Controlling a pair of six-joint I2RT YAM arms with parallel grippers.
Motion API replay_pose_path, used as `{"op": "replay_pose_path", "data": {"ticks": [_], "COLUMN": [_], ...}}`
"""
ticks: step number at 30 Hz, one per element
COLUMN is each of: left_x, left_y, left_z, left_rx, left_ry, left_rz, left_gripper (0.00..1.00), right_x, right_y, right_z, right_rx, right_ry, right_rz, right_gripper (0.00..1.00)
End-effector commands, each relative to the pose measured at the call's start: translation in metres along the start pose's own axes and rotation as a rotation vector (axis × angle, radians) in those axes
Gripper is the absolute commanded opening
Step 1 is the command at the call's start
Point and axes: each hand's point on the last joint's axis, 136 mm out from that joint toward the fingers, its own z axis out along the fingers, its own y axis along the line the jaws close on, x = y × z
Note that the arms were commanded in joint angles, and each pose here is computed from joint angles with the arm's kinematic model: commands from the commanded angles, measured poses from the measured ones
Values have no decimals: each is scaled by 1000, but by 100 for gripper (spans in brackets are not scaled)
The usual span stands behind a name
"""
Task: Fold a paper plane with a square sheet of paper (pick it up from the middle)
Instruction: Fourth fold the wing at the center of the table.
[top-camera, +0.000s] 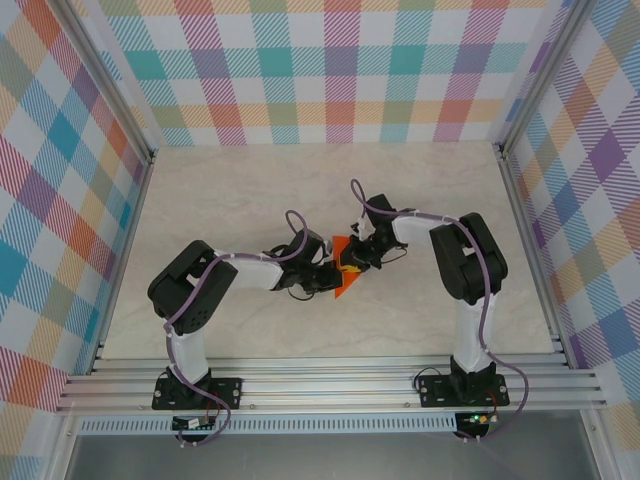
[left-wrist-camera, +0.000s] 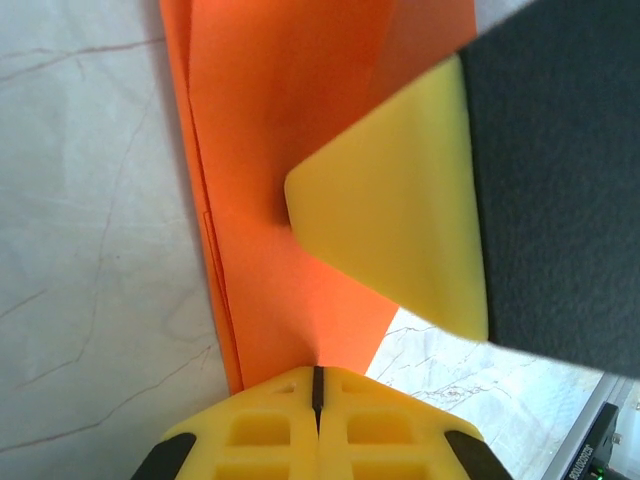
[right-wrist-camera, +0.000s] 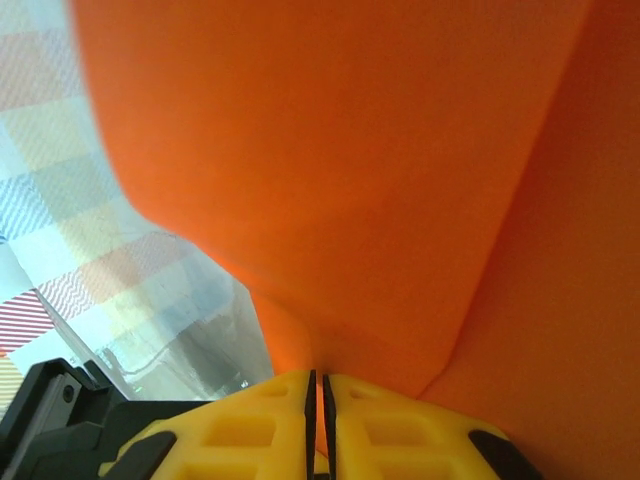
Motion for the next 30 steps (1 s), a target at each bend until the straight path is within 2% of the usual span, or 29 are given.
{"op": "replay_pose_path", "data": {"ticks": [1,13,30], "left_x": [81,86,87], "left_y": [114,118,118], "left_z": [5,6,5], "left_rx": [-372,-376,-377], "left_ry": [216,226,228], "left_rz": [-144,-153,-153], "left_gripper": [2,2,2], "right_x": [-53,-95,-144], "right_y": [-28,-46,-54], "right_z": [-11,-28,-55], "right_rx": [92,112,47], "right_ry": [-153,-203,-278], "right_rz": [-8,28,36], "right_gripper": [14,14,15]}}
